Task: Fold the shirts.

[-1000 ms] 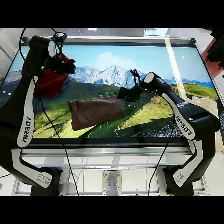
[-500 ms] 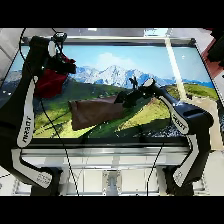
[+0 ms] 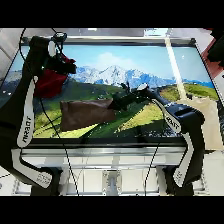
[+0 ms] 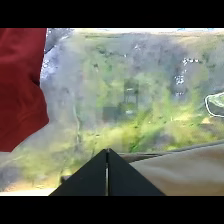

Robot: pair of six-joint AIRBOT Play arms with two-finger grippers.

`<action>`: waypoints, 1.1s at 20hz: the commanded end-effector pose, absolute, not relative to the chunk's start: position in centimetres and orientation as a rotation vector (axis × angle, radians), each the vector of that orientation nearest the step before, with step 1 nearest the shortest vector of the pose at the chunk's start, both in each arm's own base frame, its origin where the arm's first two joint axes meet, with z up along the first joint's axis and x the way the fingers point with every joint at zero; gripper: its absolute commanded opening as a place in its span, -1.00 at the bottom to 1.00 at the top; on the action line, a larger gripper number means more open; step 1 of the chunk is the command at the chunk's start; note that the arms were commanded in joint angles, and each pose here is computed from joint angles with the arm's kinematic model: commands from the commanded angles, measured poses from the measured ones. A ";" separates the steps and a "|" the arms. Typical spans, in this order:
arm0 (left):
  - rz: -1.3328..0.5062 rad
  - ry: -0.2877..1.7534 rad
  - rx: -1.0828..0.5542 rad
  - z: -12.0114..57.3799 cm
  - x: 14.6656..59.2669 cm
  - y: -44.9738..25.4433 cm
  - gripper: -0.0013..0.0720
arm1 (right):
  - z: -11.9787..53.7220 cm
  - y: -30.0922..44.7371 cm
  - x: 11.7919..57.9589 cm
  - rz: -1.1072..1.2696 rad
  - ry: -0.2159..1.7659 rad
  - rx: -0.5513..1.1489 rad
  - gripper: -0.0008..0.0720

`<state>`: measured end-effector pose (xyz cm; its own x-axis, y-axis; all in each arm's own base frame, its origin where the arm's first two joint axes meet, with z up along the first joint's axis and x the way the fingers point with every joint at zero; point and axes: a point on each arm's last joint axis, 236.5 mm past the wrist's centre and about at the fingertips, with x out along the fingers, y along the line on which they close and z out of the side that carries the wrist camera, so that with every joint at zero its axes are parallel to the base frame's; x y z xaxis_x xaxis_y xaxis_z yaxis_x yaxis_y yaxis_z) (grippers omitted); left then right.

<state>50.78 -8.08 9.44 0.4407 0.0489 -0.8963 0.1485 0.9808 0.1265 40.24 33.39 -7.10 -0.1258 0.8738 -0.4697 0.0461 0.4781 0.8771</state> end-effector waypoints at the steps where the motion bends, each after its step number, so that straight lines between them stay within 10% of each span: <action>1: -0.064 1.121 0.203 9.4 50.6 -8.0 -0.92 | -3.5 32.7 43.4 0.946 1.352 0.885 -0.90; 9: -0.062 1.133 0.202 9.3 50.4 -8.0 -0.92 | 5.7 4.9 48.3 0.433 1.099 0.718 -0.90; 15: -0.052 1.140 0.182 9.2 50.2 -8.0 -0.92 | 14.0 -13.3 36.0 -0.025 1.038 0.719 -0.91; 22: -0.158 1.166 0.088 8.9 49.4 -11.1 -0.92 | 10.6 -19.5 20.3 -0.563 1.488 0.632 -0.91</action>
<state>49.87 -9.66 8.99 0.4025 -0.0180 -0.9153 0.1543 0.9868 0.0484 26.48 -17.26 11.15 0.2249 0.1345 -0.9650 0.5611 0.7918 0.2411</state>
